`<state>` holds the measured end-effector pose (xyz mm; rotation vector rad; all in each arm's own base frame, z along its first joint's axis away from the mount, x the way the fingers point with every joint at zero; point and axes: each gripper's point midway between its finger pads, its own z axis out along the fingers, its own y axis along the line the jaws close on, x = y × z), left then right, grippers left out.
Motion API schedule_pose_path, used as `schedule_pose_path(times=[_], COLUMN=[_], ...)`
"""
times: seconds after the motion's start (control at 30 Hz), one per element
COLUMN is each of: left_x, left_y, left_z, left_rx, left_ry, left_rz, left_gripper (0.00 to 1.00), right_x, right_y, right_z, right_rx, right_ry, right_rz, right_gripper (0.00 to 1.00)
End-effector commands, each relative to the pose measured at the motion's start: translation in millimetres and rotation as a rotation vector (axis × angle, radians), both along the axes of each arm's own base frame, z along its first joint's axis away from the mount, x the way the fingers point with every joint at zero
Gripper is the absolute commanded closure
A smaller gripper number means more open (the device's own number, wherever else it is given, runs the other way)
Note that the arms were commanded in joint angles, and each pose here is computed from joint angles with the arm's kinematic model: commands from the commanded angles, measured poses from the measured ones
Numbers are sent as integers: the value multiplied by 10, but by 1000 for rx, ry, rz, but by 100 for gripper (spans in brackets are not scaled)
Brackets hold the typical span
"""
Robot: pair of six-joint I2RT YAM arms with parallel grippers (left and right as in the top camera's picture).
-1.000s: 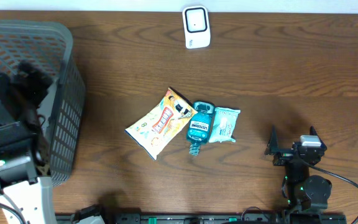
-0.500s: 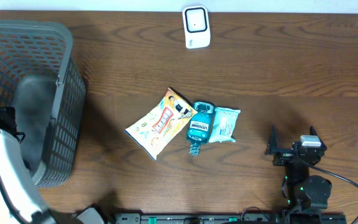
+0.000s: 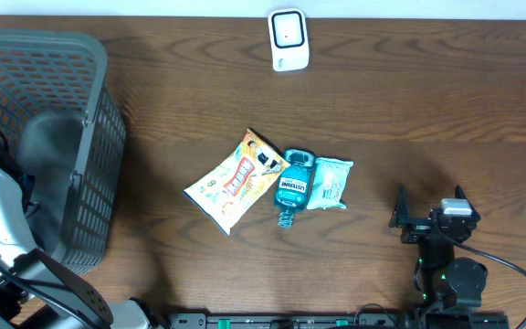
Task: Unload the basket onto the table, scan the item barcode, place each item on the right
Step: 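Grasp the small orange box in the basket with the left gripper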
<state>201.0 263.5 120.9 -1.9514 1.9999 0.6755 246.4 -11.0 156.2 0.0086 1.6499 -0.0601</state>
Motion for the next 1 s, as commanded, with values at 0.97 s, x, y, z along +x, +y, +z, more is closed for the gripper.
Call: schedule_pose_path(times=[0.97], left_x=[-148], left_y=[128], left_z=[-471], left_rx=[-128], left_ry=[-30], left_rz=[-153], left_gripper=[2], right_x=[-2], right_y=[-15], right_z=[-13], right_rx=[-9], right_ry=[4], right_rz=[-8], right_gripper=[1])
